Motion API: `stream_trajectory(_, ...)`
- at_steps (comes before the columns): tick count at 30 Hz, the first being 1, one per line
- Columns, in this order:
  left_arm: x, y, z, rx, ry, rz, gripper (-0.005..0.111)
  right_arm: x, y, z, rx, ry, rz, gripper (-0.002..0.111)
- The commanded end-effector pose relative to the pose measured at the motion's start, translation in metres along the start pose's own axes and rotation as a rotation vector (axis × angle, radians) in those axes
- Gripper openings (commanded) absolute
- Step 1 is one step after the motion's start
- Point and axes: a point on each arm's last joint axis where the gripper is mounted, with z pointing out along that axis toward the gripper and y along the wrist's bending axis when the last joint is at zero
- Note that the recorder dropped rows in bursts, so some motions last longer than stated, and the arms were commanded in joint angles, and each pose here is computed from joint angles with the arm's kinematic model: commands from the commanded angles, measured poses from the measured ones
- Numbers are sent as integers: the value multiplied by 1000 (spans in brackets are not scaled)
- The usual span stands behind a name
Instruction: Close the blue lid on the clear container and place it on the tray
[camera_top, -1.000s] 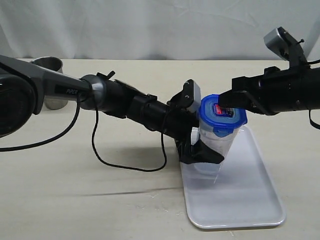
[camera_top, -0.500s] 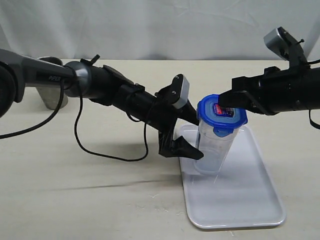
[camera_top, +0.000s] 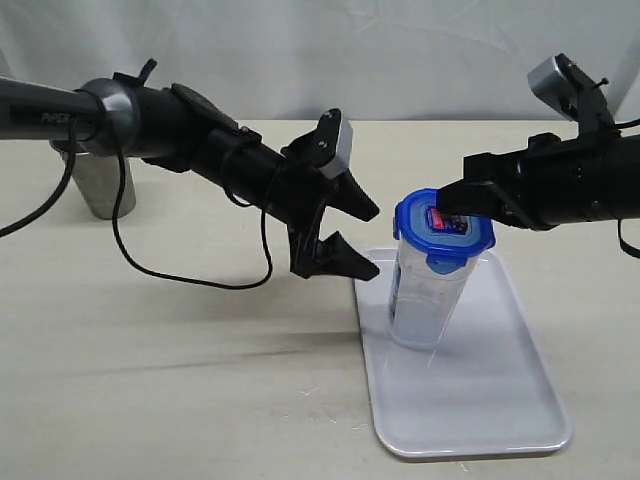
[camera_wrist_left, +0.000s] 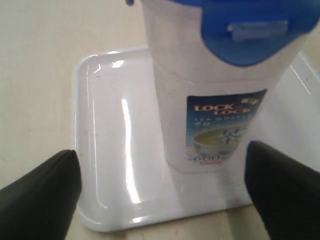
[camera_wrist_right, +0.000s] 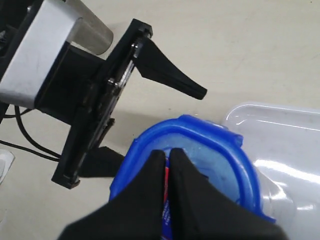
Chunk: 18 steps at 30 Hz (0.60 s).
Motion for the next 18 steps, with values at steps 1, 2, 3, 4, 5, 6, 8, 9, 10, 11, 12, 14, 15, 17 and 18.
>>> stream_trajectory(1,-17,3,-22,-99,93,-40,43,4,-5,3,26,30,-27,4)
stream_trajectory(2,-20,1,-27,-100,129,-33,29,4,-5,3,26,30,-27,4)
stream_trajectory(3,-23,-1,-33,-105,162,-28,14,4,-5,3,24,28,-33,4)
stream_trajectory(4,-25,-2,-37,-108,196,-23,3,4,-4,3,21,24,-38,4)
stream_trajectory(5,-27,-3,-41,-117,219,-18,0,3,-4,3,13,16,-42,4)
stream_trajectory(6,-29,-4,-45,-123,235,-19,0,2,-2,3,-3,15,-52,4)
stream_trajectory(8,-33,-5,-50,-133,243,-22,0,0,4,2,-51,11,-73,4)
stream_trajectory(9,-34,-5,-51,-133,247,-20,0,-2,8,1,-85,11,-87,4)
stream_trajectory(10,-34,-5,-51,-131,247,-20,0,-3,11,0,-116,15,-94,4)
stream_trajectory(11,-34,-5,-51,-131,247,-20,0,-5,14,-1,-146,13,-106,4)
stream_trajectory(12,-34,-5,-51,-131,247,-20,0,-7,18,-2,-170,9,-116,4)
stream_trajectory(14,-34,-5,-51,-131,247,-20,0,-13,22,-4,-195,6,-136,4)
stream_trajectory(15,-34,-5,-51,-132,248,-28,0,-16,24,-6,-203,0,-150,4)
stream_trajectory(17,-33,-4,-55,-142,245,-47,0,-22,29,-9,-211,-17,-174,4)
stream_trajectory(18,-33,-2,-58,-159,242,-68,0,-25,31,-12,-212,-29,-188,4)
